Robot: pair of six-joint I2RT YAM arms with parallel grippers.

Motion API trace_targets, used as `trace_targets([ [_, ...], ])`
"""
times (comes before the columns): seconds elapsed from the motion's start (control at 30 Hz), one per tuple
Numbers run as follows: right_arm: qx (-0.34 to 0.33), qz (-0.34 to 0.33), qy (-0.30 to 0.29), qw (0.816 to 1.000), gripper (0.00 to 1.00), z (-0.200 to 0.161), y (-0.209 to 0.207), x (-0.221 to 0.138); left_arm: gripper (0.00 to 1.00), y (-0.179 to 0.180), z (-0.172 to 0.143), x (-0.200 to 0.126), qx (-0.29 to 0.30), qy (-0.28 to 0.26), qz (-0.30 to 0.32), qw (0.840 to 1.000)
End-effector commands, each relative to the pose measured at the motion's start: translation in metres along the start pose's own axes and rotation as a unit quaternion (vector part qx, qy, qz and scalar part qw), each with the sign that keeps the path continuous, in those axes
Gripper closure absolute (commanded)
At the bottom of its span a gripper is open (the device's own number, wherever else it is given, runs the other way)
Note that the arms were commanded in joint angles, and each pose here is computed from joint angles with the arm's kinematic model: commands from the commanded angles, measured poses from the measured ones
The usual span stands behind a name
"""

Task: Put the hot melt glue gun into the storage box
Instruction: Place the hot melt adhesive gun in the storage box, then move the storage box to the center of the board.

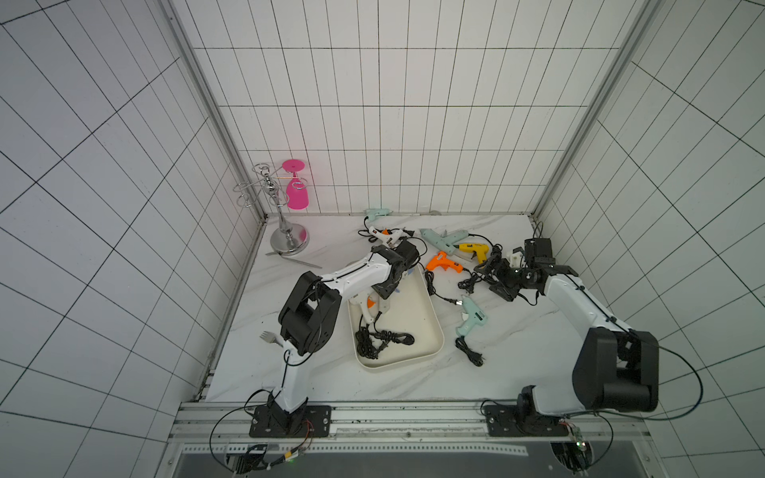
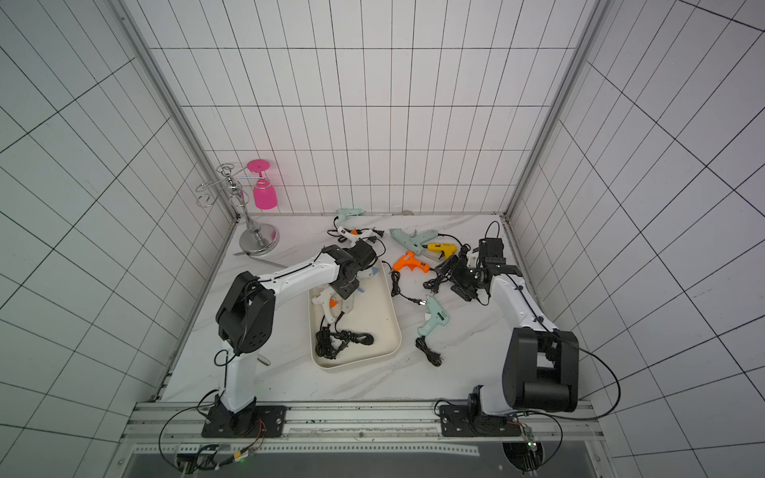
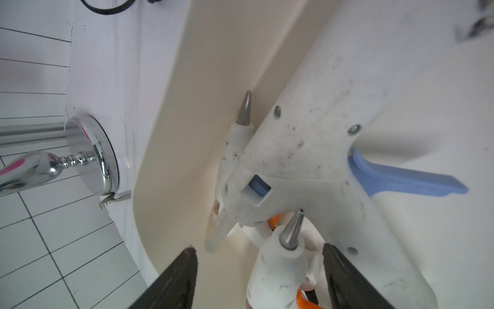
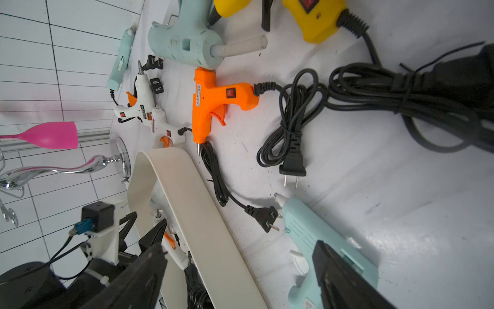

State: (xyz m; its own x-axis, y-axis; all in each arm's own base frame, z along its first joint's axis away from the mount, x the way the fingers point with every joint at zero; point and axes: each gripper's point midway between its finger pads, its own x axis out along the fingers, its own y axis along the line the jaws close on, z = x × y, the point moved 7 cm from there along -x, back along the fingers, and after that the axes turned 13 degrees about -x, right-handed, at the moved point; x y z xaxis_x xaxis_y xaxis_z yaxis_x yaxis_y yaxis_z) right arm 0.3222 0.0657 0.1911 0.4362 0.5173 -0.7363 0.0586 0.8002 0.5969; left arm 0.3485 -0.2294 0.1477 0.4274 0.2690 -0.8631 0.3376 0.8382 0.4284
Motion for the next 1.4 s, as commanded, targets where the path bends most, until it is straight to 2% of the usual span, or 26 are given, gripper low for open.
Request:
trace_targets([
  [0.0, -0.042, -0.029, -0.009, 0.999, 0.11, 0.014, 0.015, -0.007, 0.16, 0.014, 0.008, -0.038, -0.043, -0.040, -0.022, 0.998],
  [0.1, -0.094, -0.039, -0.007, 0.995, 0.12, 0.024, 0.035, 0.001, 0.15, 0.033, 0.013, -0.070, -0.086, -0.082, -0.030, 0.992],
  [0.17, -0.154, -0.068, 0.002, 0.986, 0.13, 0.029, 0.055, 0.014, 0.12, 0.057, 0.015, -0.089, -0.146, -0.113, -0.031, 0.982],
  [0.23, -0.211, -0.090, 0.014, 0.973, 0.13, 0.033, 0.074, 0.029, 0.09, 0.083, 0.009, -0.094, -0.206, -0.116, -0.056, 0.970],
  [0.3, -0.243, -0.101, 0.030, 0.964, 0.14, 0.036, 0.088, 0.047, 0.08, 0.105, -0.005, -0.084, -0.269, -0.097, -0.093, 0.954],
  [0.43, -0.273, -0.078, 0.065, 0.957, 0.16, 0.029, 0.116, 0.084, 0.09, 0.134, -0.046, -0.051, -0.371, -0.041, -0.170, 0.912],
  [0.57, -0.321, -0.073, 0.094, 0.940, 0.19, 0.002, 0.140, 0.113, 0.08, 0.136, -0.073, -0.031, -0.408, -0.032, -0.203, 0.889],
  [0.67, -0.349, -0.098, 0.127, 0.923, 0.21, -0.023, 0.143, 0.125, 0.08, 0.140, -0.076, -0.027, -0.423, -0.032, -0.220, 0.878],
  [0.83, -0.383, -0.135, 0.147, 0.902, 0.30, -0.057, 0.139, 0.133, 0.09, 0.151, -0.056, -0.038, -0.426, -0.050, -0.251, 0.868],
  [0.93, -0.381, -0.158, 0.163, 0.896, 0.37, -0.070, 0.129, 0.136, 0.09, 0.157, -0.043, -0.047, -0.423, -0.073, -0.261, 0.865],
  [0.97, -0.379, -0.170, 0.169, 0.894, 0.43, -0.074, 0.125, 0.137, 0.09, 0.158, -0.039, -0.049, -0.418, -0.080, -0.265, 0.865],
  [1.07, -0.360, -0.193, 0.185, 0.894, 0.48, -0.083, 0.112, 0.136, 0.09, 0.165, -0.028, -0.053, -0.406, -0.108, -0.259, 0.870],
  [1.2, -0.322, -0.195, 0.207, 0.903, 0.79, -0.099, 0.098, 0.128, 0.08, 0.178, -0.001, -0.054, -0.386, -0.187, -0.241, 0.871],
  [1.3, -0.304, -0.215, 0.218, 0.902, 0.84, -0.109, 0.085, 0.114, 0.08, 0.181, 0.022, -0.050, -0.347, -0.246, -0.243, 0.872],
  [1.37, -0.297, -0.229, 0.219, 0.901, 0.84, -0.114, 0.077, 0.101, 0.08, 0.180, 0.035, -0.042, -0.332, -0.263, -0.239, 0.874],
])
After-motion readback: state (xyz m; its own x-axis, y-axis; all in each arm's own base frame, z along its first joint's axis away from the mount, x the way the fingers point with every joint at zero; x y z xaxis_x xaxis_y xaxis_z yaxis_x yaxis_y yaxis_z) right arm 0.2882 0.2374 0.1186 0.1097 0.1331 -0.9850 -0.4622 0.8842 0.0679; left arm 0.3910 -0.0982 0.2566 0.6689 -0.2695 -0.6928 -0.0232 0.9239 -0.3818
